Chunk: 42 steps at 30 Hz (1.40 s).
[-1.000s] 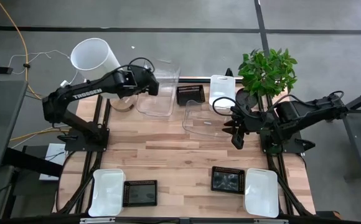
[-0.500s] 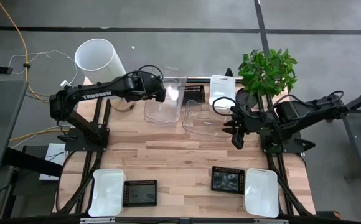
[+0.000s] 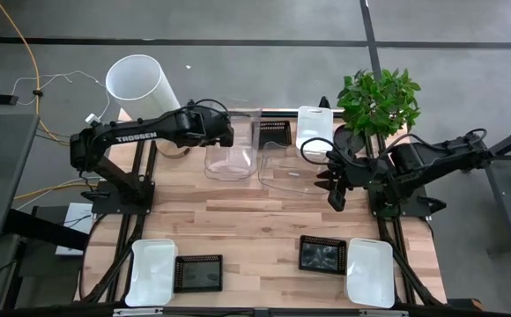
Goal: Stack baskets by color
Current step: Stack the bottom transparent bin on top of the top transparent bin
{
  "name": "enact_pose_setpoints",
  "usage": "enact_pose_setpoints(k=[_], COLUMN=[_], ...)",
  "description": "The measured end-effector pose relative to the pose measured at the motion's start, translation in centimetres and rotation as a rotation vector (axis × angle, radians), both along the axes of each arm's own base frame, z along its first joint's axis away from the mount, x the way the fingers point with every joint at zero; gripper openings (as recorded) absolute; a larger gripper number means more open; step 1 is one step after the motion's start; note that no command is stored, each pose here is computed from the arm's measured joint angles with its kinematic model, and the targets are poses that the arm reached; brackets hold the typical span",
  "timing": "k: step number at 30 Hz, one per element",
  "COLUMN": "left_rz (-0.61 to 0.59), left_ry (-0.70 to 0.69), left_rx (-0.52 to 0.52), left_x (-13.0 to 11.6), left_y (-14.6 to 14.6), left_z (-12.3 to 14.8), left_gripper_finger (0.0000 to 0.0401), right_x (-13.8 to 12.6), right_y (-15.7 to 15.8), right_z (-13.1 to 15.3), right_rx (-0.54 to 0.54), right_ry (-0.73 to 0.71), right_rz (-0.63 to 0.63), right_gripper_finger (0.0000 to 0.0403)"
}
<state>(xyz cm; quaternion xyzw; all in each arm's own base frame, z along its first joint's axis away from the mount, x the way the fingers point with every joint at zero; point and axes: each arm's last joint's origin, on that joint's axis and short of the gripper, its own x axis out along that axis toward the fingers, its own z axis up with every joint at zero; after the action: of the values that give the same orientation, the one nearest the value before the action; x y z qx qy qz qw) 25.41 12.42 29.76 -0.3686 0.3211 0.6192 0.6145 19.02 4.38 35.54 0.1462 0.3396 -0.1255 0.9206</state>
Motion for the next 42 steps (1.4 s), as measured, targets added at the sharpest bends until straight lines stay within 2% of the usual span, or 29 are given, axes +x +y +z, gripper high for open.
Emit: enact_pose_setpoints(k=[5, 8, 27, 36, 42], left_rz=[0.009, 0.03, -0.02, -0.046, -0.043], left_ry=[0.072, 0.108, 0.049, 0.01, 0.026], left_rx=[-0.023, 0.002, -0.055, -0.099, -0.095], left_x=[-0.5, -1.2, -0.9, -0.1, -0.2], left_y=[-1.0, -1.7, -1.9, -1.6, -1.6], left_z=[-0.1, 0.3, 0.5, -1.8, -2.0], left_gripper_finger=[0.0, 0.0, 0.0, 0.0, 0.0], right_x=[0.0, 0.0, 0.0, 0.0, 0.0], right_y=[0.0, 0.0, 0.0, 0.0, 0.0], right_z=[0.0, 0.0, 0.0, 0.0, 0.0], right_rx=[-0.002, 0.0, -0.013, -0.013, -0.013], right_ry=[0.0, 0.0, 0.002, 0.002, 0.001], right_rz=[0.001, -0.001, 0.011, 0.011, 0.01], right_gripper_finger=[0.0108, 0.0108, 0.0108, 0.0108, 0.0108])
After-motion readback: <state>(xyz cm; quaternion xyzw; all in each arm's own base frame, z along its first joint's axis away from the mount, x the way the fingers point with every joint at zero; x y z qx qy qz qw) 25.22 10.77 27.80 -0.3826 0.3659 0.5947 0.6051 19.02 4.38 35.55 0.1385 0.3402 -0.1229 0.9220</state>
